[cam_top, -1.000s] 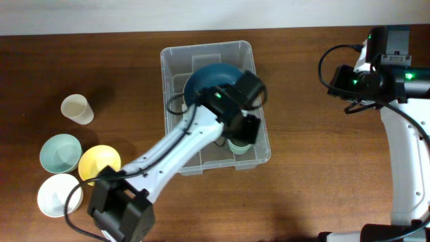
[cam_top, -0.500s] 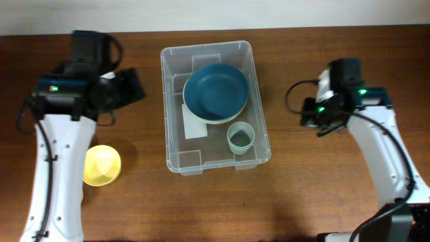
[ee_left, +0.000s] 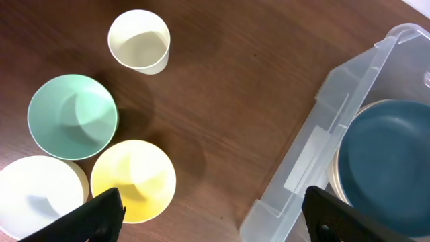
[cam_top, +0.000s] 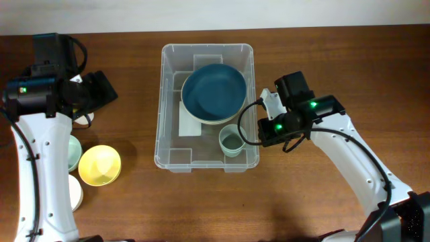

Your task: Pack container

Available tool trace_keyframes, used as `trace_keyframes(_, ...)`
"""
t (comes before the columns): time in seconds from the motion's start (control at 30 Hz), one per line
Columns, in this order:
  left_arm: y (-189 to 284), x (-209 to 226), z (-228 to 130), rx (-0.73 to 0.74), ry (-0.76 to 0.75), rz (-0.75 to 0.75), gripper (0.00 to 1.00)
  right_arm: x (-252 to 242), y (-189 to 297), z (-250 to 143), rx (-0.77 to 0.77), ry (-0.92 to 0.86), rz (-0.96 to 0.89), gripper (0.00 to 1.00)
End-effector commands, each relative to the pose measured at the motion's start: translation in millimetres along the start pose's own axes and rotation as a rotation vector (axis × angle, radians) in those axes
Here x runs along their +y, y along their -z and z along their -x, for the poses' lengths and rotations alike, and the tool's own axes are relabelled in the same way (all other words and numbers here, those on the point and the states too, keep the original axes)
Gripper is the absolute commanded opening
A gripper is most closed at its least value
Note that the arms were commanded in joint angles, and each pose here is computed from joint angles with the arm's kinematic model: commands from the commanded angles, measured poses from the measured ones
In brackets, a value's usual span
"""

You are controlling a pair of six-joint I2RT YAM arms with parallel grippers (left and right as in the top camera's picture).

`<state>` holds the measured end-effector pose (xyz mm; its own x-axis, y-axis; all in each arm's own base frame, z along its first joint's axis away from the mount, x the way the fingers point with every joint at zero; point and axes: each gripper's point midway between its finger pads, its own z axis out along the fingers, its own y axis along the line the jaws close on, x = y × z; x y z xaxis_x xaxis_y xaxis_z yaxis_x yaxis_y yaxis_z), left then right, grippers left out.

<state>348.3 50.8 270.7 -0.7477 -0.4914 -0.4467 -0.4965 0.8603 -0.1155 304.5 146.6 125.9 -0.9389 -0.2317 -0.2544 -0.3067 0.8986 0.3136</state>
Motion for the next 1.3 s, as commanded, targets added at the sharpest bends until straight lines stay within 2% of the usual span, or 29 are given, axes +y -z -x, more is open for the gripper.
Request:
trace_keyframes(0.0, 0, 5, 2, -0.009, -0.019, 0.025, 0.91, -12, 2, 1, -0.01, -0.009, -0.039, 0.04)
trace_keyframes(0.2, 0, 9, 7, -0.031, -0.091, 0.048, 0.92, -79, 24, 9, -0.063, -0.133, -0.268, 0.1)
trace_keyframes(0.33, 1, 19, 20, -0.084, -0.152, 0.119, 0.94, -103, 60, 26, -0.158, -0.211, -0.301, 0.24)
trace_keyframes(0.43, -5, 23, 28, -0.096, -0.196, 0.141, 0.96, -111, 97, 41, -0.256, -0.234, -0.335, 0.43)
trace_keyframes(0.5, -20, 31, 32, -0.068, -0.179, 0.165, 0.96, -112, 140, 55, -0.373, -0.23, -0.389, 0.52)
trace_keyframes(0.6, -44, 41, 37, -0.028, -0.156, 0.192, 0.96, -103, 172, 63, -0.462, -0.213, -0.404, 0.59)
trace_keyframes(0.73, -92, 52, 48, 0.019, -0.126, 0.218, 0.96, -99, 181, 60, -0.478, -0.209, -0.405, 0.6)
trace_keyframes(0.8, -121, 46, 49, 0.054, -0.147, 0.171, 0.96, -99, 179, 57, -0.462, -0.213, -0.404, 0.6)
trace_keyframes(0.93, -180, 43, 35, 0.162, -0.17, 0.148, 0.96, -100, 174, 51, -0.428, -0.22, -0.402, 0.6)
trace_keyframes(1.13, -235, 50, 11, 0.277, -0.179, 0.174, 0.95, -100, 172, 49, -0.417, -0.223, -0.402, 0.6)
trace_keyframes(1.2, -249, 51, 4, 0.302, -0.181, 0.18, 0.89, -100, 172, 48, -0.413, -0.224, -0.401, 0.59)
trace_keyframes(1.27, -253, 52, 3, 0.306, -0.181, 0.181, 0.68, -100, 171, 46, -0.406, -0.225, -0.401, 0.59)
